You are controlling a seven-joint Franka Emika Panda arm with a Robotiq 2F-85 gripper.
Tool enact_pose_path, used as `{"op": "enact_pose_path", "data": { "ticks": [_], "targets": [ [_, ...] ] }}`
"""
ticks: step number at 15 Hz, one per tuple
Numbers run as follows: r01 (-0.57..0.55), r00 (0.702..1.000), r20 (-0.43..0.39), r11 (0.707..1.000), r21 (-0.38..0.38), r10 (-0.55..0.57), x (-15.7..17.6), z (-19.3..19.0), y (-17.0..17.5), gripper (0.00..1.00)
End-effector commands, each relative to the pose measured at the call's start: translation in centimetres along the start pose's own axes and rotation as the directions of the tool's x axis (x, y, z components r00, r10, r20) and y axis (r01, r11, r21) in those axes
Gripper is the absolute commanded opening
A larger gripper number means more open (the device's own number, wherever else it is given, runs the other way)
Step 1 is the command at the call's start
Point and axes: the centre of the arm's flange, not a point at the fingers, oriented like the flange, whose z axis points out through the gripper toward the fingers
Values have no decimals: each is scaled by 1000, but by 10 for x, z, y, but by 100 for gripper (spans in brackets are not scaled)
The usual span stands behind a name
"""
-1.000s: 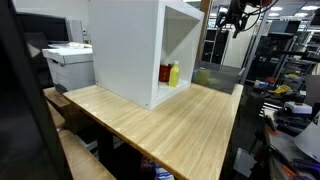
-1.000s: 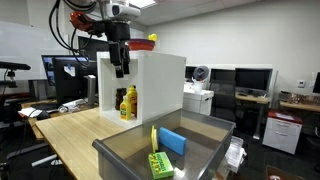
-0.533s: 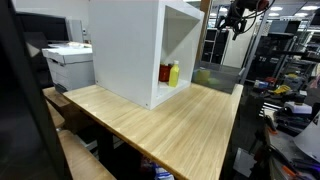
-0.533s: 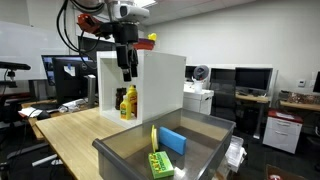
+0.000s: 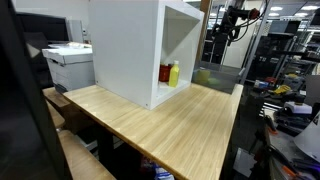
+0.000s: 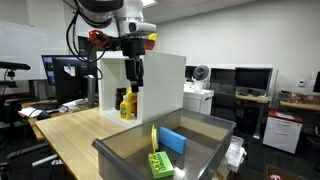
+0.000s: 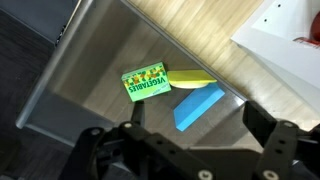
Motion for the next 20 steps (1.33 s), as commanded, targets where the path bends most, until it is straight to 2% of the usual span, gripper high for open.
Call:
{"op": "enact_pose_path", "data": {
  "ticks": [1,6,7,20],
  "targets": [
    [-31,999,-16,1000,0,31,11,11,-7,100],
    [-90,996,-16,996,3,90,31,13,-1,100],
    [-41,999,-16,999,-4,41,22,14,2,100],
    [-48,999,-16,999,-15,48,27,15,0,100]
  ]
}}
